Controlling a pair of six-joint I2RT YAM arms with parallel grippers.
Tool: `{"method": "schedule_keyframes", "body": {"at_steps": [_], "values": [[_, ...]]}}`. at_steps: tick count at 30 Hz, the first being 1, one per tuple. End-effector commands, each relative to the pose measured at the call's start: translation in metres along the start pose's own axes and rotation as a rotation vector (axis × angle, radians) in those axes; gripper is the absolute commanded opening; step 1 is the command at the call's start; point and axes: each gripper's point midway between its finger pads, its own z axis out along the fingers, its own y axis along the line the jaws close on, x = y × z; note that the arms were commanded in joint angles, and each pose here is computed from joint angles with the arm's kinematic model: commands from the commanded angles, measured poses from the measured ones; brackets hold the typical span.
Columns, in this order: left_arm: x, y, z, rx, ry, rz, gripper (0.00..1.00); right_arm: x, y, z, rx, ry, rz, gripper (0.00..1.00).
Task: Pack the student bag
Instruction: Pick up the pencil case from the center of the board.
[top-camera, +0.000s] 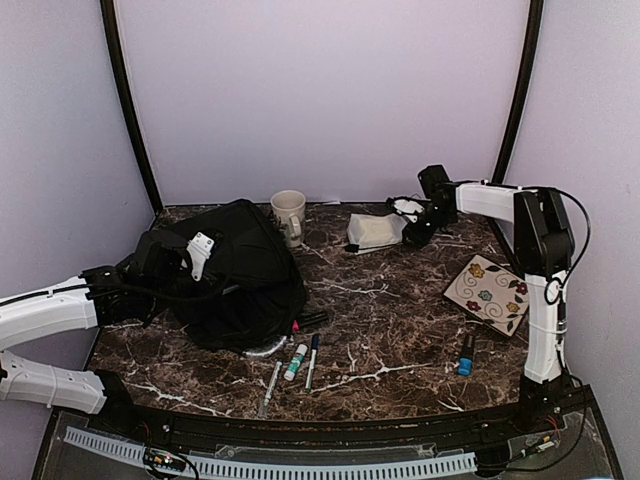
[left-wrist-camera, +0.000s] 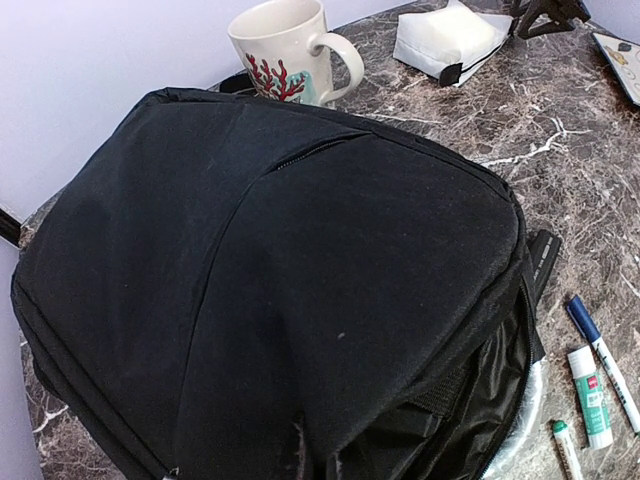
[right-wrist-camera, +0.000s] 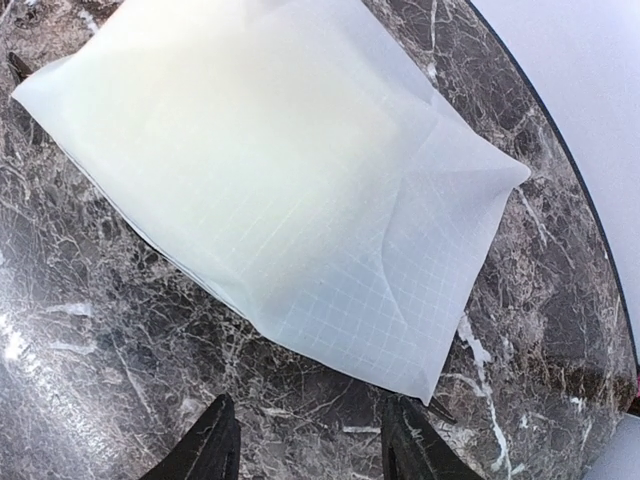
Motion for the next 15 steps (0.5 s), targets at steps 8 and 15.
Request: {"method": "schedule_keyframes", "body": {"at_steps": [8,15], "values": [[0.004,0.009,0.004,-0.05,0.009,-0.008,0.0,-0.001,-0.008,0.024,0.034,0.013,-0.062,0.51],[0.004,0.01,0.003,-0.052,0.005,-0.019,0.0,-0.006,-0.012,0.036,0.038,0.011,-0.077,0.45]]}}
